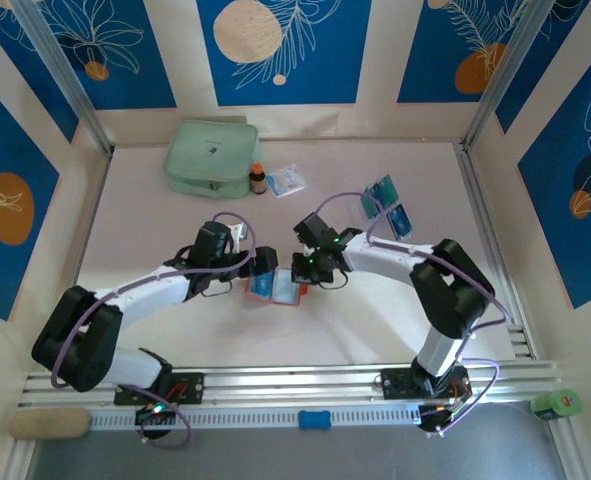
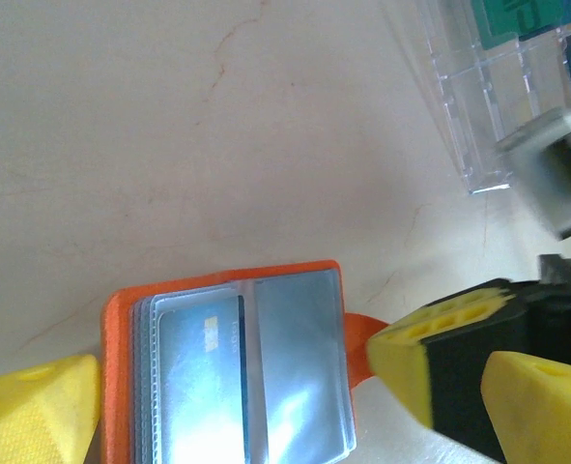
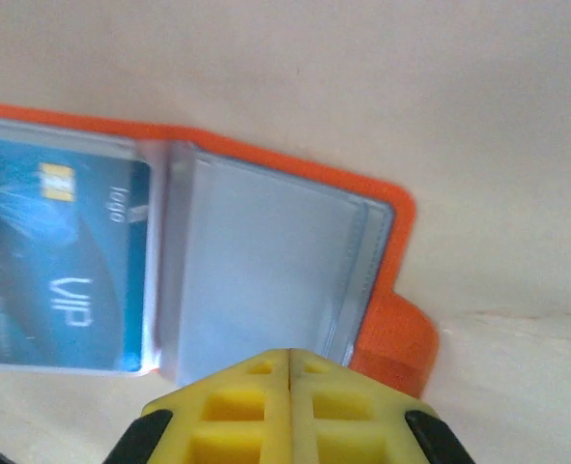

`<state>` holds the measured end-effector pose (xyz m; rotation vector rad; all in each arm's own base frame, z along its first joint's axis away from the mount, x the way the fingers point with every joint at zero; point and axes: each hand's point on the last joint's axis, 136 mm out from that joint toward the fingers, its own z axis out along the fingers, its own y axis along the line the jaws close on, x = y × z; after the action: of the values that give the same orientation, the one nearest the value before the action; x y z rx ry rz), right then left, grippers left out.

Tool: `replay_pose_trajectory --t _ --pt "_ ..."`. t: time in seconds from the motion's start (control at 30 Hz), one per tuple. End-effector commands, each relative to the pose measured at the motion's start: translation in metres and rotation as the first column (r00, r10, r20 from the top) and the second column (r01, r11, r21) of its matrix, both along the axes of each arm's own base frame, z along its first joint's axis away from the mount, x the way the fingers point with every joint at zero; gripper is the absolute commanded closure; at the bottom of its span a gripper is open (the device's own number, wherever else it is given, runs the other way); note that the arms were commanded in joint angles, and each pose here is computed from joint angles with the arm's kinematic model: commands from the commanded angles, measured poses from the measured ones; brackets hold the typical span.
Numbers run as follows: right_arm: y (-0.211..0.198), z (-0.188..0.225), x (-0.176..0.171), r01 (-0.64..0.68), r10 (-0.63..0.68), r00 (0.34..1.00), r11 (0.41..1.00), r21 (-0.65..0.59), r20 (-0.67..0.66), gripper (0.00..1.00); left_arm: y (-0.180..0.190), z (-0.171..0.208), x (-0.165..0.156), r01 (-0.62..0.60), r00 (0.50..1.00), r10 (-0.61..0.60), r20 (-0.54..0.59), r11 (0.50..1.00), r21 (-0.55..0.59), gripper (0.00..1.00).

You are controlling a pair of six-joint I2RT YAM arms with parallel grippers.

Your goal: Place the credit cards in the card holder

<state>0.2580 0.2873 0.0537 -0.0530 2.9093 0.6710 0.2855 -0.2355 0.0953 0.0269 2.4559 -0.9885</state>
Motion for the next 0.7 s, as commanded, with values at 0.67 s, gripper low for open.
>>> replay_pose_trajectory --t 0.67 --pt "-0.025 -0.026 -0.01 0.042 -0.051 0.993 0.995 -0.088 -0.105 0.87 -0.004 0.01 -0.005 0.017 1.0 -0.016 0.022 0.999 -0.042 0.0"
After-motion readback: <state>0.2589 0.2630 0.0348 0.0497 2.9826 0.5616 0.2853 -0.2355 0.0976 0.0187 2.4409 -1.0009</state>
